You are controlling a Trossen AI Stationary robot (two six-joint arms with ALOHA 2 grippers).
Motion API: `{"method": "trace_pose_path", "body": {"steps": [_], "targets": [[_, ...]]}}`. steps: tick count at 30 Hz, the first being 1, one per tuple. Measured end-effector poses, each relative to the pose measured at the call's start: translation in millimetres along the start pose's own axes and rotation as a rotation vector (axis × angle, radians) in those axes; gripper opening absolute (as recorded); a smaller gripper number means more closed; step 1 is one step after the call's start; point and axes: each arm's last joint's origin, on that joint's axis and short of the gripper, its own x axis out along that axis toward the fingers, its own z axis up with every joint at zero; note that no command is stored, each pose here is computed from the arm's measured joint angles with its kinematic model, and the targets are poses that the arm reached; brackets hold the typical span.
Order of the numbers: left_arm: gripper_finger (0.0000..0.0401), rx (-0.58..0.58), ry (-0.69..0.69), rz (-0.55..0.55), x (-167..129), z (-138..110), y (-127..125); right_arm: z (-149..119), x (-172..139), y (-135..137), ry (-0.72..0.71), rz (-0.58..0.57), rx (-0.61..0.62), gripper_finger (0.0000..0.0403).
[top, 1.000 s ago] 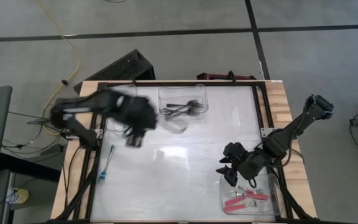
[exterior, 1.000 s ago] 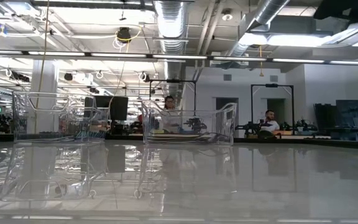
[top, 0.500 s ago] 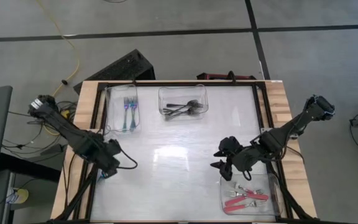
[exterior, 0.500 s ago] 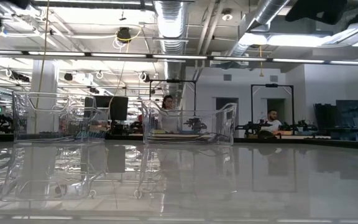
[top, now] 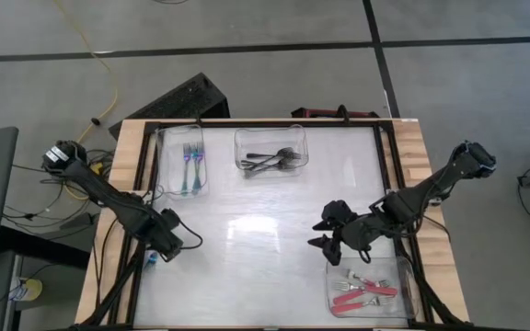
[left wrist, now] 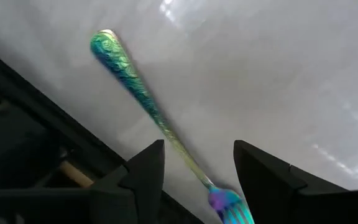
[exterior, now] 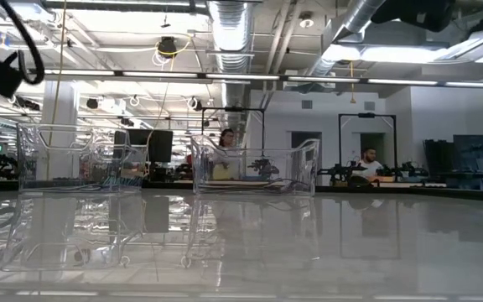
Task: Sort silverware by color (type)
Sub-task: Put the purple fork into the top left transparent bin
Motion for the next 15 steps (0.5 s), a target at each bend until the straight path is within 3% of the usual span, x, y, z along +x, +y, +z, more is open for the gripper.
{"method": "trace_pose_path", "body": {"steps": [15], "targets": [[0.0177, -0.035, -0.012, 0.054, 29.0, -2.2, 5.0, -0.7, -0.3, 1.1, 0.009, 0.014, 0.005, 0.0260]]}}
